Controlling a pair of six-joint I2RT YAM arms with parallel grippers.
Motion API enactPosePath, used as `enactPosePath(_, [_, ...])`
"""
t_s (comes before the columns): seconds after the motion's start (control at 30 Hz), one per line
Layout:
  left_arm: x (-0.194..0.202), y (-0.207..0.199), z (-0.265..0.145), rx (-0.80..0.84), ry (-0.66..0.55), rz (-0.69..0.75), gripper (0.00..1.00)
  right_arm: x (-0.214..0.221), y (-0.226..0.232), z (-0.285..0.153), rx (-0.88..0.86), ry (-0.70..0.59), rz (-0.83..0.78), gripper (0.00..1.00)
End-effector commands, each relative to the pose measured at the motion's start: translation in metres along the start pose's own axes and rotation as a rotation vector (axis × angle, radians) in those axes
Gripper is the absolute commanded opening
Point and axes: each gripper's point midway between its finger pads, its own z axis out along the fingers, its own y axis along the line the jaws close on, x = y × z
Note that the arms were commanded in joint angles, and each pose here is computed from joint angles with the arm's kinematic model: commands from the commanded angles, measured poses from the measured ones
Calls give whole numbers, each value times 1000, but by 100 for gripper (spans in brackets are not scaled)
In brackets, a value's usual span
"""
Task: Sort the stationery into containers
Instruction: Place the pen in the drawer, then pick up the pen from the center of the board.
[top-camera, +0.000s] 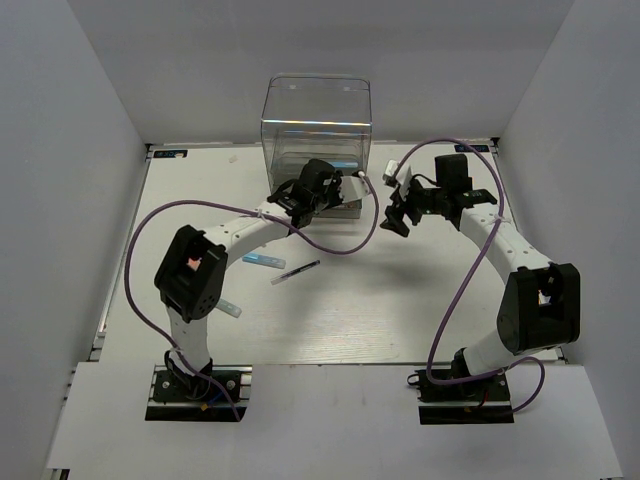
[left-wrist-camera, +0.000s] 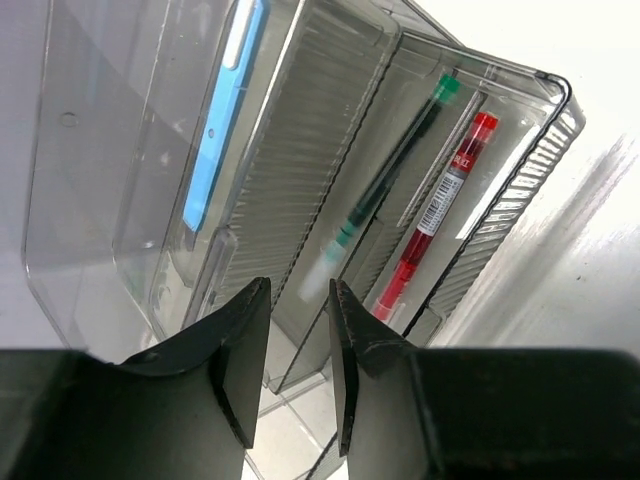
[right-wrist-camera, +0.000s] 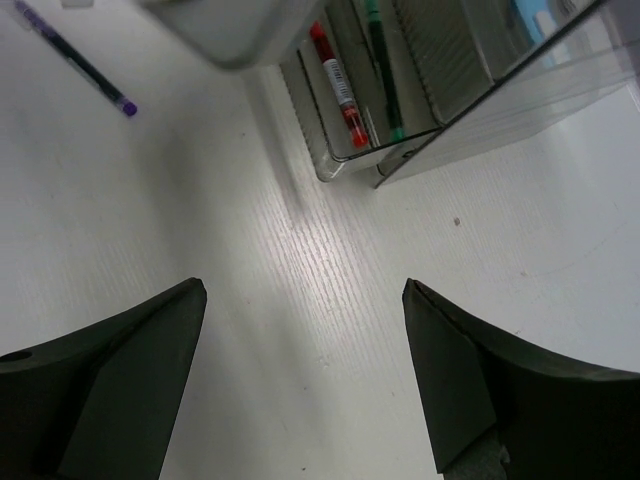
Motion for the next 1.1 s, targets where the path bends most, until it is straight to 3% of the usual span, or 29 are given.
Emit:
enactPosePath(0.0, [-27,31,-33,-83,-79,-74,41,-6,19,-1,-104,-41,-89,85])
enactPosePath(0.13, [-36,38,-69,-103,-98,-255,45,-9,50,2,-253,-106,-184,79])
enactPosePath(0.23, [-30,24,-101,-82,-113,-496,47,-5,68,15,-334,-109,-271,56])
enactPosePath(0.3, [-29,37,-138,-139,-164,-639,55,-2,79,24,-372,-93,-294,42])
enactPosePath(0.33, [-14,24,-144,-154,-152,-759,61,2,87,32,-402,-86,-317,40])
enactPosePath(0.37, [-8,24,-155,-187,-162,-829,68,4,93,36,-417,-81,-328,40])
enactPosePath(0.4, [-6,37,-184,-259,-214,-914,82,9,101,43,-437,-49,-348,43])
enactPosePath(0.5, [42,3,-201,-327,-149,-1168,100,12,117,66,-457,-12,-416,58])
enactPosePath(0.57, [48,-2,-225,-349,-201,-1336,100,11,127,86,-466,6,-436,64])
enactPosePath(0.87, [135,-80,-252,-508,18,-1947,100,8,135,155,-514,103,-459,70])
enactPosePath(1.07, [157,-97,-268,-569,83,-2051,100,14,154,177,-567,144,-510,70])
